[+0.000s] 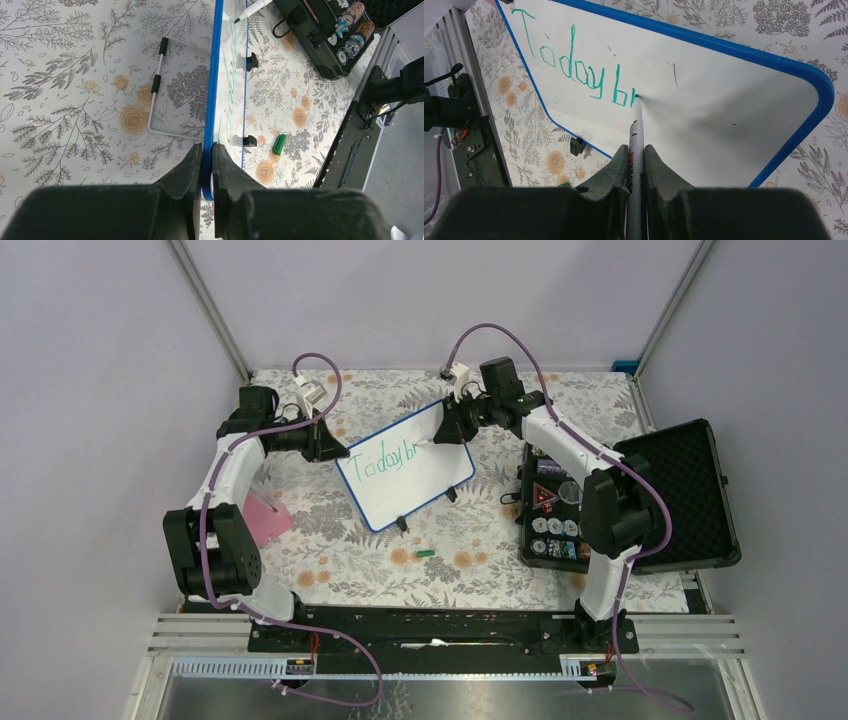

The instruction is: Write a sentence on the whiteboard

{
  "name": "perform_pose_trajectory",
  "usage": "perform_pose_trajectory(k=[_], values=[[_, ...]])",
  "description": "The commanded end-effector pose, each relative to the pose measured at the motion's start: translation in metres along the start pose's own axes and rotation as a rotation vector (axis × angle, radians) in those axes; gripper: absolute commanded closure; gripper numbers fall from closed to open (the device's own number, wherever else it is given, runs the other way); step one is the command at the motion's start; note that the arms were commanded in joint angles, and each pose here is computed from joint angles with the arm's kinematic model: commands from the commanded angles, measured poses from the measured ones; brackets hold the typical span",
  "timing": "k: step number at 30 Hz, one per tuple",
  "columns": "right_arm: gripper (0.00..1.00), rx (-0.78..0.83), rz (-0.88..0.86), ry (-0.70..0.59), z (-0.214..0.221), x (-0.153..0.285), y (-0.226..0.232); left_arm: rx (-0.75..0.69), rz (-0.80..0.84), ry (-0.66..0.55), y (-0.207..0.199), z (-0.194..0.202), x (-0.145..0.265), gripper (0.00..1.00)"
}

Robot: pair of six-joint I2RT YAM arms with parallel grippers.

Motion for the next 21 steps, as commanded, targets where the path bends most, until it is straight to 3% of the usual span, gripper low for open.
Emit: perform_pose_trajectory(k=[1, 21], values=[[1.0, 0.06, -0.013, -0.047, -0.014, 0.016, 0.01, -0.063, -0.046, 0.009, 0.005, -0.003, 0.002, 1.0], [1.0, 0.058, -0.012, -0.049, -0.014, 0.016, 0.006, -0.068, -0.041, 0.007, 0.005, -0.003, 0.001, 1.0]])
Point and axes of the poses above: each gripper's point midway between its finger pads, its own x axis back along the fingers, its own y axis along the line the jaws close on, z = x × y, the point moved 10 cm from there along x, back along the fingers, and after that the axes turned 15 degrees about -x, right-handed, at the moved point
